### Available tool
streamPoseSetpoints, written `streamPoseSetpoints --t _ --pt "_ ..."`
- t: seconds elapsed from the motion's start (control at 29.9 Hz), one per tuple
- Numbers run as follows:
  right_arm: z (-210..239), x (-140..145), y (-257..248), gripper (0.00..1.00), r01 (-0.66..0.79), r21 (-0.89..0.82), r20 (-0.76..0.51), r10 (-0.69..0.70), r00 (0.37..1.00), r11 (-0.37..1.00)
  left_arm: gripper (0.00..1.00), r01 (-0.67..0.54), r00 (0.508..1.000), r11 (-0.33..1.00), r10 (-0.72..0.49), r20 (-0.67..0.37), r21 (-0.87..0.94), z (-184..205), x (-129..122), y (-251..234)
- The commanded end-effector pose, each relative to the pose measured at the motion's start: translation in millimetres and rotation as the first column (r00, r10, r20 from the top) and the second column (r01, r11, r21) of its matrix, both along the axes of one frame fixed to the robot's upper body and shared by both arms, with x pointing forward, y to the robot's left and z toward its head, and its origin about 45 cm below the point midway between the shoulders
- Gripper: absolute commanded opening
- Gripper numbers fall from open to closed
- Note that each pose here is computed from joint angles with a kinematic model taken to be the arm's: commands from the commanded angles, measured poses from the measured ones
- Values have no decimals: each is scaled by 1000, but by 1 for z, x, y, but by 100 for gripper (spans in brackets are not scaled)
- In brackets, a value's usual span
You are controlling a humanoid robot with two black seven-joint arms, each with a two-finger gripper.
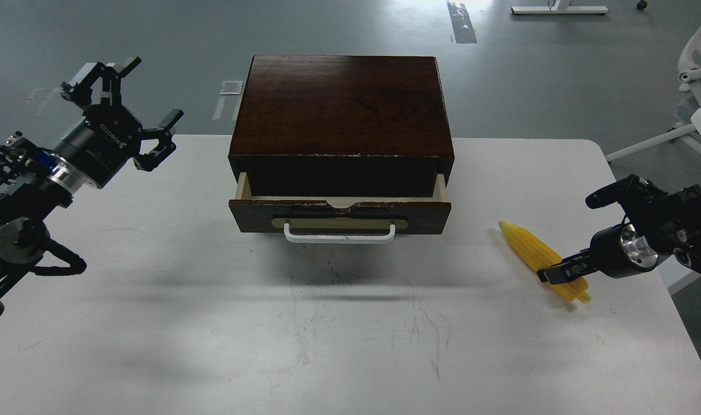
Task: Put corn in drawer with both arms
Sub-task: 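Lift the corn and carry it over the open drawer with the right gripper, then lower the corn into the drawer and open the right gripper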
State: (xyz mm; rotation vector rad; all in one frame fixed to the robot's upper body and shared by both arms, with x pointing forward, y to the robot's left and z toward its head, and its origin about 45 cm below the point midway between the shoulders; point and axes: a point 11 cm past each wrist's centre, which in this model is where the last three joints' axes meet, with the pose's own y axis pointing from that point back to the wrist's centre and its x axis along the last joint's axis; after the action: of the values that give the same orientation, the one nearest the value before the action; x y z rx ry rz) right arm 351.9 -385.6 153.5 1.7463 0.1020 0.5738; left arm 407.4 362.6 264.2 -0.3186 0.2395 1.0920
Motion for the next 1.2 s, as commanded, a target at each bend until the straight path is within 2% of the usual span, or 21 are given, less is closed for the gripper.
streamPoseSetpoints --t 0.0,0.07,0.2,0.4,0.47,0.6,0.67,0.87,1.17 --pt "20 12 3 0 -9 8 46 9 999 1000 99 0 1000 1000 0 0 0 0 0 0" --pt "40 23 7 0 -21 20 89 19 996 1000 99 -1 1000 1000 1 2 -2 1 0 0" --pt "127 62 32 0 -88 43 274 73 959 995 99 -5 1000 1000 5 9 -6 4 1 1" --pt "211 83 83 0 -231 28 430 197 881 972 99 -5 1000 1000 5 10 -7 4 1 1" --pt "231 84 125 0 -334 1 456 297 839 943 99 -3 1000 1000 3 10 -9 4 1 0" --pt "244 84 177 0 -451 -81 450 436 780 889 99 -4 1000 1000 4 11 -7 4 1 1" --pt "235 78 216 0 -536 -133 405 540 738 833 99 -4 1000 1000 4 12 -7 5 2 0" --pt "204 62 281 0 -673 -214 308 703 641 708 99 -8 1000 1000 9 19 -9 7 2 2" --pt "175 49 314 0 -751 -264 244 795 555 605 99 -10 1000 1000 10 20 -8 8 2 3"
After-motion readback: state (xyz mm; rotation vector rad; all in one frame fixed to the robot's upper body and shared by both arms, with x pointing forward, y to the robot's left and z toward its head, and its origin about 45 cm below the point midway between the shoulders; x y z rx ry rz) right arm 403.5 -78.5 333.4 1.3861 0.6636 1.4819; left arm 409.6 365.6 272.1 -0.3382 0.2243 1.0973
